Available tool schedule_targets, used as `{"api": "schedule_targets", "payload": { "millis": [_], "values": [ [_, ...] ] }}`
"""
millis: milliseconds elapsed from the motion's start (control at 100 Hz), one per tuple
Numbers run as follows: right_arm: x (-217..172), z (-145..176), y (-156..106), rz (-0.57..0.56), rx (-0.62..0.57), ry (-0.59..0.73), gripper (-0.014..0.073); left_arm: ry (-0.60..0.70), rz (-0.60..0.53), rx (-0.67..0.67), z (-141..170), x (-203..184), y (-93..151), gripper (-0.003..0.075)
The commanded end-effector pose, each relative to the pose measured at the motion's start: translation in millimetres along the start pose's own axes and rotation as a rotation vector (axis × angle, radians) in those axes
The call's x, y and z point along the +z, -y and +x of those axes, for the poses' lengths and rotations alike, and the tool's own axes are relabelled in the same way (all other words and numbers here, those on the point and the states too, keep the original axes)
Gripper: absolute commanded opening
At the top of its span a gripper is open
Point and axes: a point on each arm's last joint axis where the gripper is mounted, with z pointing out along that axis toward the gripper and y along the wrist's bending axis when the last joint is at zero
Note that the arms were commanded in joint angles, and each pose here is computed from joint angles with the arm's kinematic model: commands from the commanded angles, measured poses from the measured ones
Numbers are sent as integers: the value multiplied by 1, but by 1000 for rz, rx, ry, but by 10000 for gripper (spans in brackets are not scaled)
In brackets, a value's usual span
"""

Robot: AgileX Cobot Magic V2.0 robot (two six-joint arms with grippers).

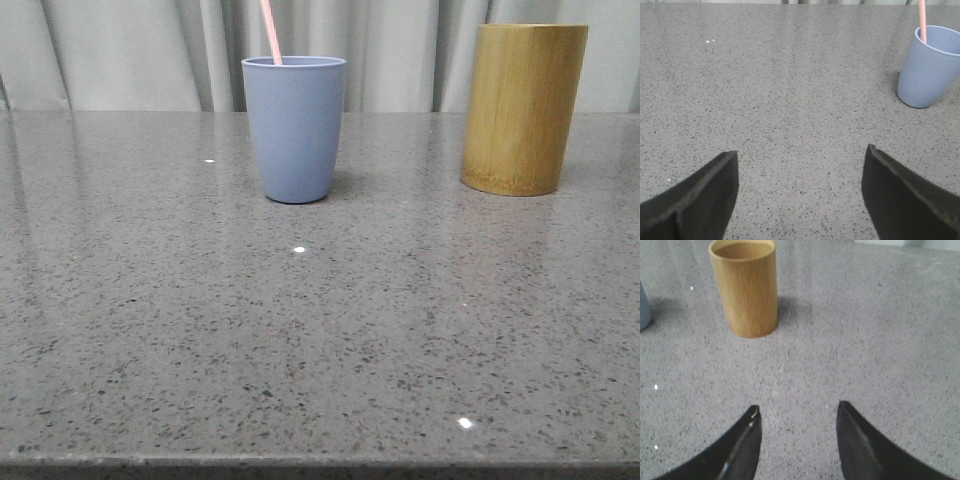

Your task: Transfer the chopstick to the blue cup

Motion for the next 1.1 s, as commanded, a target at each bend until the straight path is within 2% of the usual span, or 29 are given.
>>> {"api": "schedule_targets", "payload": {
  "millis": [0, 430, 490, 540, 660, 790, 970, 1090],
  "values": [
    [1, -8, 1, 8, -12, 78, 361, 100, 3, -7, -15, -4, 1, 503],
    [3, -8, 0, 3, -12, 111, 360, 100, 3, -7, -15, -4, 1, 503],
    [3, -8, 0, 3, -12, 111, 344, 100, 3, -7, -15, -4, 1, 501],
    [3, -8, 0, 3, -12, 111, 297, 100, 3, -7, -15, -4, 1, 486],
    [3, -8, 0, 3, -12, 111, 126, 100, 3, -7, -15, -4, 1, 399],
    [3, -8, 0, 3, -12, 111, -69, 100, 3, -7, -15, -4, 1, 248],
    [3, -9, 0, 3, -12, 114, -67, 102, 3, -7, -15, -4, 1, -17],
    [3, -9, 0, 3, -12, 114, -67, 102, 3, -7, -15, -4, 1, -19]
  ]
}}
